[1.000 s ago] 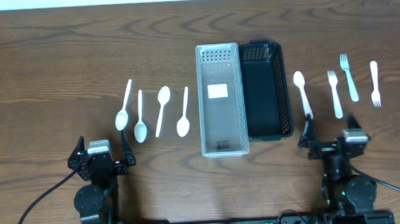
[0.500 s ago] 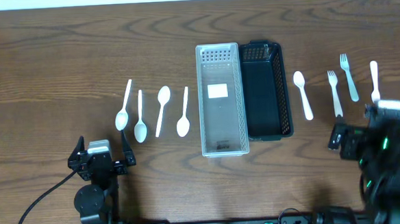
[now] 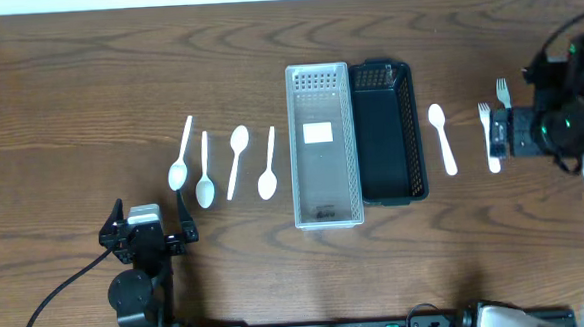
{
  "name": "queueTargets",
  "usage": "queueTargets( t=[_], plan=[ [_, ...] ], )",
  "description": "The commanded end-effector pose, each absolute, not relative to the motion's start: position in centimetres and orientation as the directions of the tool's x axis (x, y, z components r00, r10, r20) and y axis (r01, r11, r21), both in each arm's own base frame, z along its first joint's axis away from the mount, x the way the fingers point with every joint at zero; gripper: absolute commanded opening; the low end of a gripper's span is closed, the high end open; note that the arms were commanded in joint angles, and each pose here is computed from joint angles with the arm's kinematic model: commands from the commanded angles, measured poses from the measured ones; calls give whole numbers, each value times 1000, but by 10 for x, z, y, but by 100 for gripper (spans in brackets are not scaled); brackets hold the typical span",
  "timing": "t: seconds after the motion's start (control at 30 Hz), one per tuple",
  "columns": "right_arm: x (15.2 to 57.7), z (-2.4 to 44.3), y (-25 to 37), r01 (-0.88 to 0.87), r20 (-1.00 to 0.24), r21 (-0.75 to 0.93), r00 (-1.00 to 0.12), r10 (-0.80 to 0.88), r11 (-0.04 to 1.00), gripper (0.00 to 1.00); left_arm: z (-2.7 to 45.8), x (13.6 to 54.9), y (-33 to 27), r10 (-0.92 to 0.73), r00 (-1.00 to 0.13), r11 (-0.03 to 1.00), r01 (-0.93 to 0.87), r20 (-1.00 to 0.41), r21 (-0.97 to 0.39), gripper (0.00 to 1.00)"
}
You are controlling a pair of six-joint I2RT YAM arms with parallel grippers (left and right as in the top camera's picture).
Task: Pack container
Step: 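Move the right gripper over the white spoon on the right, then grasp the white spoon with the right gripper and lift it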
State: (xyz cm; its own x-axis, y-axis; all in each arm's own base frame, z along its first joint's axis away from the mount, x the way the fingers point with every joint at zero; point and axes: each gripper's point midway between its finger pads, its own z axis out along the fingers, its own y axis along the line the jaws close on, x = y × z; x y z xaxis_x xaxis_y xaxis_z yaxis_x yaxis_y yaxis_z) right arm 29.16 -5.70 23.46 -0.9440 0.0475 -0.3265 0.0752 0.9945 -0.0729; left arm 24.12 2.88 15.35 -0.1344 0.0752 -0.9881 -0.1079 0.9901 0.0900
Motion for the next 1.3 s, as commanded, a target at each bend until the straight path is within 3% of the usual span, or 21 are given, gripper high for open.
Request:
queueTargets(
  t=[0.0,0.3,0.43,0.53,0.77,1.27],
  plan=[
    [310,216,-66,69,-285,-92,-958,40,993,99,137,241,30,80,-172,989,-106,-982,99,98],
    [344,147,-78,-7,-124,-116,-992,-21,993,99,137,241,30,80,-172,989,-106,-982,99,98],
    [366,122,-73,-30,-133,-67,-990,-39,997,99,137,241,30,80,-172,989,-106,-982,99,98],
    [377,100,-59,-163,-122,-6,-979,-162,987,99,137,241,30,80,-172,989,-106,-982,99,98],
    [390,54,-48,-203,-60,7,-977,-202,979,99,137,241,30,80,-172,989,-106,-982,99,98],
    [398,19,-39,-226,-5,-49,-974,-227,973,99,137,241,30,80,-172,989,-106,-982,99,98]
  ],
)
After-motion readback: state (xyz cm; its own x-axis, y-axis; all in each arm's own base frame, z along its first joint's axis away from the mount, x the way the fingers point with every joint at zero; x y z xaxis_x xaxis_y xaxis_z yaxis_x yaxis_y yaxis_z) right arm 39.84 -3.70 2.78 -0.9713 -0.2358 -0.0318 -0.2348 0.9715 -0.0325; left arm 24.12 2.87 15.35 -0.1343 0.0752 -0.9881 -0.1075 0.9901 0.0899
